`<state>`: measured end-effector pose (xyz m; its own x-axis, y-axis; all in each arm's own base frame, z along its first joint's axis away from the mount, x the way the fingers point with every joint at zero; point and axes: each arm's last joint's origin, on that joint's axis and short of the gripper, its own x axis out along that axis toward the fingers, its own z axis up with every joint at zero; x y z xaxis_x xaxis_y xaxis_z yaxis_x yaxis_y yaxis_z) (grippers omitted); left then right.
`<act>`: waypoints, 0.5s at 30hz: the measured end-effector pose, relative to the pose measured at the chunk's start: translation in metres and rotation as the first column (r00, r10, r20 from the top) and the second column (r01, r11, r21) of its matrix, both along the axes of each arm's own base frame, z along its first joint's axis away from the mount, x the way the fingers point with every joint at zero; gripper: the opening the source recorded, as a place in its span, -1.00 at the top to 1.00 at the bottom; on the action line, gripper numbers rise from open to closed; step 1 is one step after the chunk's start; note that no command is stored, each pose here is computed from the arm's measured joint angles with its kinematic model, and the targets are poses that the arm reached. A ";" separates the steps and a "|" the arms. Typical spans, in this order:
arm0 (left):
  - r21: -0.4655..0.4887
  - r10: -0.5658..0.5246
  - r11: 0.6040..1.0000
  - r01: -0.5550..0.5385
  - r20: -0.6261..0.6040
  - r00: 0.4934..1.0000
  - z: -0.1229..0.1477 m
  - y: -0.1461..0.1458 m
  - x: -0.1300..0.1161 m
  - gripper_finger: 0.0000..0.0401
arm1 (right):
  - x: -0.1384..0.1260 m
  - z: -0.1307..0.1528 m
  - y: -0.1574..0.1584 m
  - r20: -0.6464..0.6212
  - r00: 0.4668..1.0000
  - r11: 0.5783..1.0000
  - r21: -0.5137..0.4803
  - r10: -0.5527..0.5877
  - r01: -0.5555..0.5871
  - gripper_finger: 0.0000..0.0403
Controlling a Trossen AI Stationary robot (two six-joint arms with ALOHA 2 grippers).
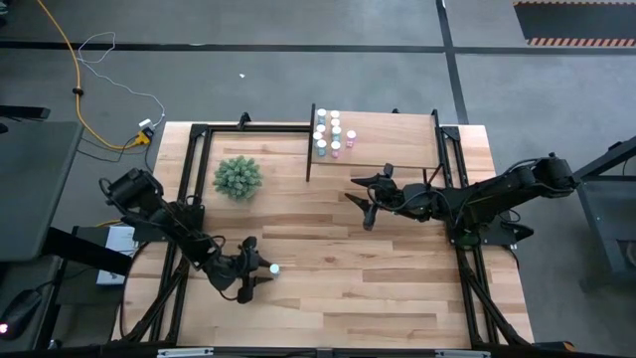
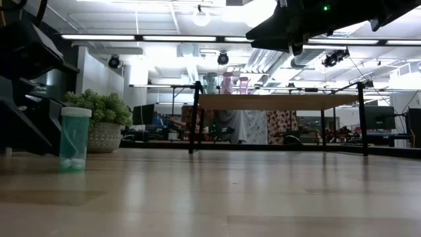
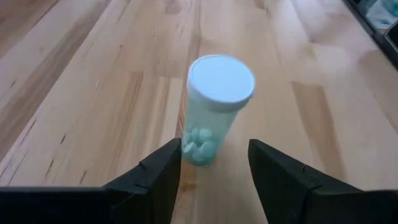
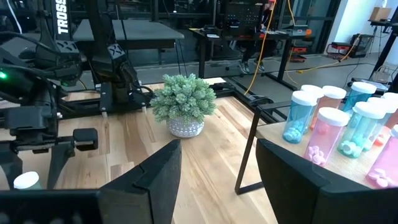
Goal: Pick and place medicine bottles onto shelf by color
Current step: Put the transparent blue medicine bottle on the shelf
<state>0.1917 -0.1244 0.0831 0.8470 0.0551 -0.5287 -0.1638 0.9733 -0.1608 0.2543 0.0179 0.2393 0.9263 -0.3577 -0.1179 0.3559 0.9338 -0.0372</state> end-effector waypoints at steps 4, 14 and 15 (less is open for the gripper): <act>-0.009 0.012 1.000 -0.012 -0.003 1.000 0.000 0.002 0.005 0.12 | 0.000 0.000 0.000 0.000 1.000 1.000 0.000 -0.001 0.001 0.01; 0.048 0.009 0.999 -0.010 0.031 0.999 0.008 0.001 0.017 0.11 | 0.000 0.000 0.000 0.000 1.000 1.000 0.000 -0.003 0.003 0.01; 0.050 0.009 0.999 -0.010 0.029 1.000 0.008 0.001 0.017 0.11 | 0.000 0.000 0.000 0.000 1.000 1.000 0.000 -0.003 0.003 0.01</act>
